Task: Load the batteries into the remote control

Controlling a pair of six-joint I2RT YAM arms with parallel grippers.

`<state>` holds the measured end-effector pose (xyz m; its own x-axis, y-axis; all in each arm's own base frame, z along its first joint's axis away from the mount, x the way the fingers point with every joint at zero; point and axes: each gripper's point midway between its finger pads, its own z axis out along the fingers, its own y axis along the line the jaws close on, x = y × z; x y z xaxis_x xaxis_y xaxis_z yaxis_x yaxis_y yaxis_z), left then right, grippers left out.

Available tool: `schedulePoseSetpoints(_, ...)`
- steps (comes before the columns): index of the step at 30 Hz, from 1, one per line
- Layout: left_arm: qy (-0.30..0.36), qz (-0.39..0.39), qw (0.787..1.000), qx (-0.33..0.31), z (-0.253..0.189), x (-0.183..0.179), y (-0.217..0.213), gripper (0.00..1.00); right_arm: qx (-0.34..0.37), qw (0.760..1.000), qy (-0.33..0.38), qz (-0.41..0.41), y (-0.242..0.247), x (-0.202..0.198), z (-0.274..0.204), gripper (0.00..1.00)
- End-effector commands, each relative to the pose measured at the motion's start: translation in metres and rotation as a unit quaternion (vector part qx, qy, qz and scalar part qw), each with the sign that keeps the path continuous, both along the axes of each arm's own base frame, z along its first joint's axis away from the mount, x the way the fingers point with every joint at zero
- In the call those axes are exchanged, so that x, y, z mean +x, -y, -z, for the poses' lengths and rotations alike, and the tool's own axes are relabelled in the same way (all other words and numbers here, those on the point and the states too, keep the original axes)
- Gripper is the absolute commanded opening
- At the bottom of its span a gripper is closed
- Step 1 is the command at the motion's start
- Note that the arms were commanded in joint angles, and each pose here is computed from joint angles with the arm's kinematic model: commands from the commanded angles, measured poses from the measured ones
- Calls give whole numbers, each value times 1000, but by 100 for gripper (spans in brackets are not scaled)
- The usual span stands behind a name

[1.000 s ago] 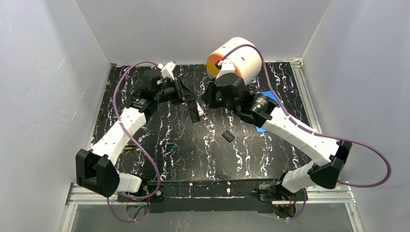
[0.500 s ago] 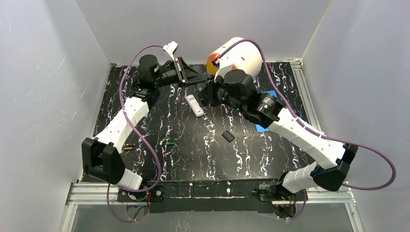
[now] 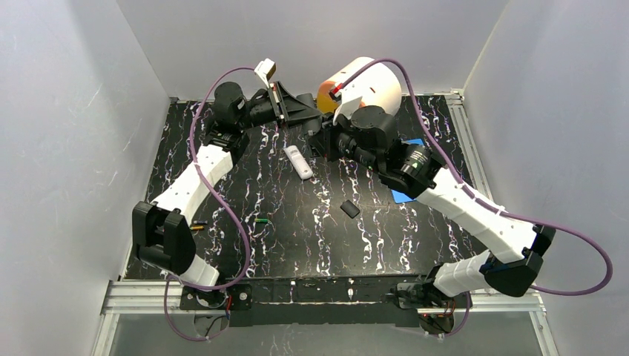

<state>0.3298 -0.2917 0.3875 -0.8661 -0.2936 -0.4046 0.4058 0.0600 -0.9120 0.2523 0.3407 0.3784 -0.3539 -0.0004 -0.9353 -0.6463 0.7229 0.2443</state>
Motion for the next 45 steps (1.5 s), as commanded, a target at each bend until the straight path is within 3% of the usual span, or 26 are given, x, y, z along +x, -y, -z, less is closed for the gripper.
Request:
schedulePoseSetpoints(1,35,12,999,-29,-33,-7,-1,0,20,999,26,2,5,1,-21,17)
schedulePoseSetpoints(6,26,8,999,-42,-39,-3,-1,0,28,999,21,12,7,1,-18,28)
schedulePoseSetpoints(16,11,5,999,-47,-38,-1,0,0,43,998,21,35,12,6,-24,31)
schedulePoseSetpoints(21,10,5,999,-47,-38,-2,-1,0,49,997,24,54,17,9,-27,44)
schedulePoseSetpoints(31,9,3,999,-50,-40,-3,-2,0,75,994,36,67,22,11,-43,46)
schedulePoseSetpoints(39,21,-18,998,-61,-47,3,-3,0,167,985,26,41,13,0,-79,69)
schedulePoseSetpoints(45,33,-33,996,-70,-55,8,-5,0,271,960,1,74,28,-4,-98,88)
